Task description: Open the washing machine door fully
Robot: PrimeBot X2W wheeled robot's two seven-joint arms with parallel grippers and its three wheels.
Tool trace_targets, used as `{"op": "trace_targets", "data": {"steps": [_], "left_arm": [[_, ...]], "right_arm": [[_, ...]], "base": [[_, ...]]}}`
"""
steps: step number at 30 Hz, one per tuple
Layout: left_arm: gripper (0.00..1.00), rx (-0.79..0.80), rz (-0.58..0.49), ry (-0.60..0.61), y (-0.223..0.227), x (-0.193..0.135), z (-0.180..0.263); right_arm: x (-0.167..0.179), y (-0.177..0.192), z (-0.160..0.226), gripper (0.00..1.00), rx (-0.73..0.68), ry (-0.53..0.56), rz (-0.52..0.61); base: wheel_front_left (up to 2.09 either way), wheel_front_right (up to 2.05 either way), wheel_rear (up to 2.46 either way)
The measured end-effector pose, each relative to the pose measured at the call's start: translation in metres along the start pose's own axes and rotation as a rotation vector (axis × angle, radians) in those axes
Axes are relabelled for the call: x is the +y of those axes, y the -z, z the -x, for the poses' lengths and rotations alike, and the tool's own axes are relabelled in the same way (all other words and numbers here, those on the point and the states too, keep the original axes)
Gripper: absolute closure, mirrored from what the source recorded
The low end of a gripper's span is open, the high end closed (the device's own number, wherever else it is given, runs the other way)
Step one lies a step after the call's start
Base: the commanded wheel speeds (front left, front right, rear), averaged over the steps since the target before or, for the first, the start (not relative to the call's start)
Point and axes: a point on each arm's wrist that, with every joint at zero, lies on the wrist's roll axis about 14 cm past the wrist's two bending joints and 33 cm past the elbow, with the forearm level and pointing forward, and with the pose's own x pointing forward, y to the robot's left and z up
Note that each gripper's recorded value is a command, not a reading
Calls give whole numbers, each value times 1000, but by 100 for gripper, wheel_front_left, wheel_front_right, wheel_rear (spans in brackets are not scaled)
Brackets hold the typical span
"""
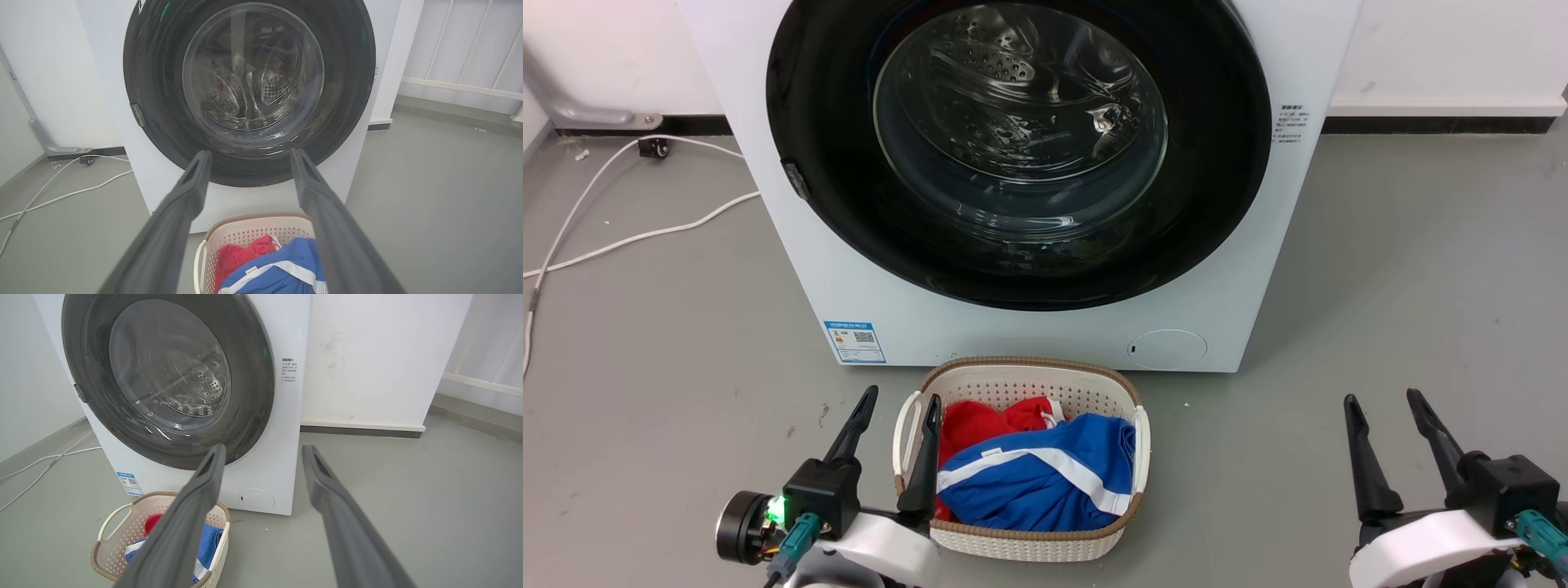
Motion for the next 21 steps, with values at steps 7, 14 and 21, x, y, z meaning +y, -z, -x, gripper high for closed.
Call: {"op": "trace_targets", "data": {"steps": [7, 14, 21], "left_arm": [[0, 5, -1, -3, 2, 0, 0], [0, 6, 4, -5, 2, 0, -1], [0, 12, 5, -8, 5, 0, -2]], "right_arm": [[-6, 2, 2, 100, 2, 25, -86], [-18, 14, 3, 100, -11, 105, -604], [-30, 14, -3, 100, -88, 178, -1127]], "base": [[0, 0, 0], [0, 0, 0], [0, 0, 0]]}}
